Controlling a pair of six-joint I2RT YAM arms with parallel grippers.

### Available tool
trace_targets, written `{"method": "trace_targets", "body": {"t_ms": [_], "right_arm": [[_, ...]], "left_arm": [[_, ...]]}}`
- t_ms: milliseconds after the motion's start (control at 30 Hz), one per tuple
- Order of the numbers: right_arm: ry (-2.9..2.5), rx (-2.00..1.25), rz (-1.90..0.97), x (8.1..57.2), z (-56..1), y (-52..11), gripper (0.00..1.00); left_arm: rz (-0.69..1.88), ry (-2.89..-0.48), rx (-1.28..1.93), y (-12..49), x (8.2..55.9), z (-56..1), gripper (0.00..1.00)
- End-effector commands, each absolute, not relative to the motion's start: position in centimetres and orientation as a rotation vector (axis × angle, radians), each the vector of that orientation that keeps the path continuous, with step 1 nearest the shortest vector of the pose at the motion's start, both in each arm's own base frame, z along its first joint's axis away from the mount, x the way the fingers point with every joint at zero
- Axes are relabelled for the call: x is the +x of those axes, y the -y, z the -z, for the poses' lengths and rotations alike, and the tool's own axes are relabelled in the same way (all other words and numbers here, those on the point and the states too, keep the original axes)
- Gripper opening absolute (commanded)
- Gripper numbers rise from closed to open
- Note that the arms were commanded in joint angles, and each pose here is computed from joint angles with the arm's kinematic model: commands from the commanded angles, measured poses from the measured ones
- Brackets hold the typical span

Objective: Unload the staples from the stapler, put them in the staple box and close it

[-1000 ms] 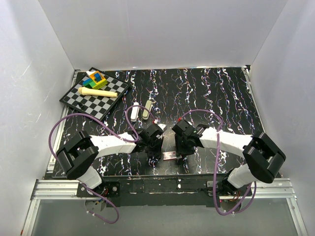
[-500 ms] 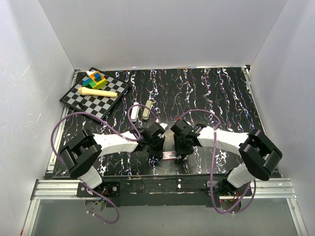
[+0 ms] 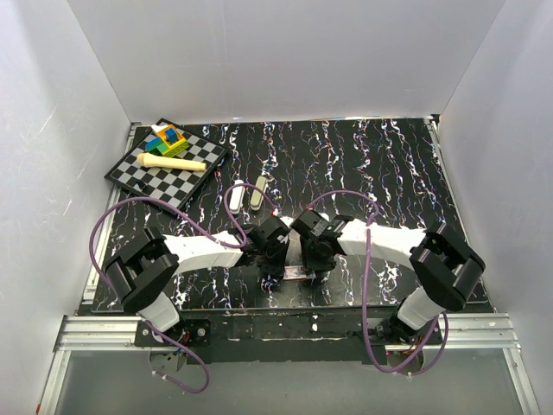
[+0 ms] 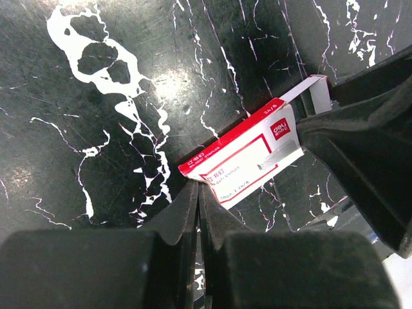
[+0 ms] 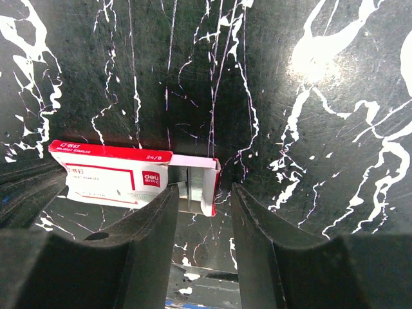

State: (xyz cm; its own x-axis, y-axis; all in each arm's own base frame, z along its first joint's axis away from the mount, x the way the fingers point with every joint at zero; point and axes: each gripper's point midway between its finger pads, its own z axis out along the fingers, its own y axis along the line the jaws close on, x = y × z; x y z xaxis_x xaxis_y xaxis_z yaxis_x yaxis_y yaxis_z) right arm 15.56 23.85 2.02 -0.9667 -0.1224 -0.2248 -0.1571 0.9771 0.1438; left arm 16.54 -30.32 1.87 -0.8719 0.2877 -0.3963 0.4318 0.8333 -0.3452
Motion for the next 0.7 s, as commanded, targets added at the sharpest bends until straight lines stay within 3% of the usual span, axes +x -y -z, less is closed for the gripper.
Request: {"method": "trace_targets", "body": {"t_ms": [0, 667], "right_arm": [[-2.935, -0.205, -0.25, 14.8, -1.0, -24.9, 0.47], [-2.822, -0.17, -0.278, 15.3, -5.5, -23.4, 0.48]], "left_arm": [[0.659, -2.647, 0.553, 31.5, 17.1, -2.8, 0.0], [0.639, -2.619, 0.527, 30.1, 16.8, -4.0, 0.0]]}}
